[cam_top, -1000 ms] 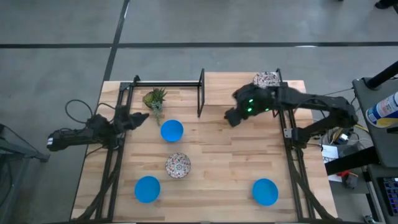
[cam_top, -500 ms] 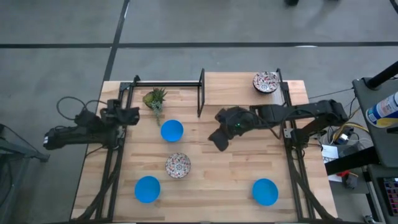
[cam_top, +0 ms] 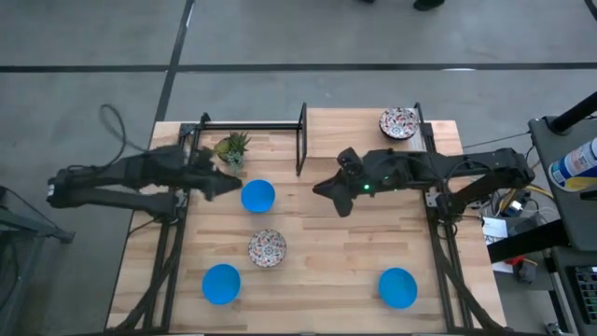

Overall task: Pick & Place Mini bowls
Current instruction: Stack the white patterned bowl on top of the other white patterned bowl on the shelf

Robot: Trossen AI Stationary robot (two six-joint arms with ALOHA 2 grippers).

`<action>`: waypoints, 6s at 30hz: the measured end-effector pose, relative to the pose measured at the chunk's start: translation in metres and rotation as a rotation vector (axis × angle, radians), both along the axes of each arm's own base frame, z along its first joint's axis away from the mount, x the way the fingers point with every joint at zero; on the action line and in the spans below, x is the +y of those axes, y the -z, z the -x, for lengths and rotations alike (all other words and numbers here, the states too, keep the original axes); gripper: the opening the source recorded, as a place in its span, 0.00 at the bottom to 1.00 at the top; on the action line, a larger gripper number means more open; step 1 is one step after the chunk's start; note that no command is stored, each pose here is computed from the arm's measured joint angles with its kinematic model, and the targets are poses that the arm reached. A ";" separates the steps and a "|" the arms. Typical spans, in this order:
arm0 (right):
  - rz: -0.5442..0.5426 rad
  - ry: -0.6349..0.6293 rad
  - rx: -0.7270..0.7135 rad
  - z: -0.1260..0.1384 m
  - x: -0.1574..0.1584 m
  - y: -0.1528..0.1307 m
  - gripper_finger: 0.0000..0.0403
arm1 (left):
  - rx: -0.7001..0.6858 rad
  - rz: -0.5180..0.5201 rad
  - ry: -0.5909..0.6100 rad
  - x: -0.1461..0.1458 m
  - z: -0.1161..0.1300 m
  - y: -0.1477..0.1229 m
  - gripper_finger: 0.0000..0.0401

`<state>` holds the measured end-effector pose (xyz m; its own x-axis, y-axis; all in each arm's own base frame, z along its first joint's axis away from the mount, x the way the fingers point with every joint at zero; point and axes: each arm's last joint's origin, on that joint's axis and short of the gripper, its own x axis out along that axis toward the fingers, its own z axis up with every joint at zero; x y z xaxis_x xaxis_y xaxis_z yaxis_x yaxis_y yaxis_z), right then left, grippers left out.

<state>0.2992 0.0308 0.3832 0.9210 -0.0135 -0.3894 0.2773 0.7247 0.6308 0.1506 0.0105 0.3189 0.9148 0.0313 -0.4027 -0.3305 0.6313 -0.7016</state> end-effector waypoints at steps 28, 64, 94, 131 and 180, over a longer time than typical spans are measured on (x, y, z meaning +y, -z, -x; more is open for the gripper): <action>0.081 0.041 -0.207 0.022 0.002 -0.034 0.15 | 0.544 -0.151 0.352 -0.048 -0.091 0.084 0.39; 0.078 0.042 -0.198 0.012 0.012 -0.027 0.14 | 0.756 -0.091 0.358 -0.053 -0.116 0.138 0.08; -0.075 0.260 0.034 -0.002 0.011 0.030 0.24 | 0.544 -0.554 -0.150 -0.026 -0.076 -0.042 0.00; 0.428 0.430 0.046 -0.092 0.005 0.037 0.30 | 0.556 -0.863 -0.287 -0.018 -0.073 -0.076 0.00; 0.205 0.367 0.099 -0.091 -0.043 0.043 0.02 | 0.321 -0.848 -0.326 -0.019 -0.073 -0.102 0.24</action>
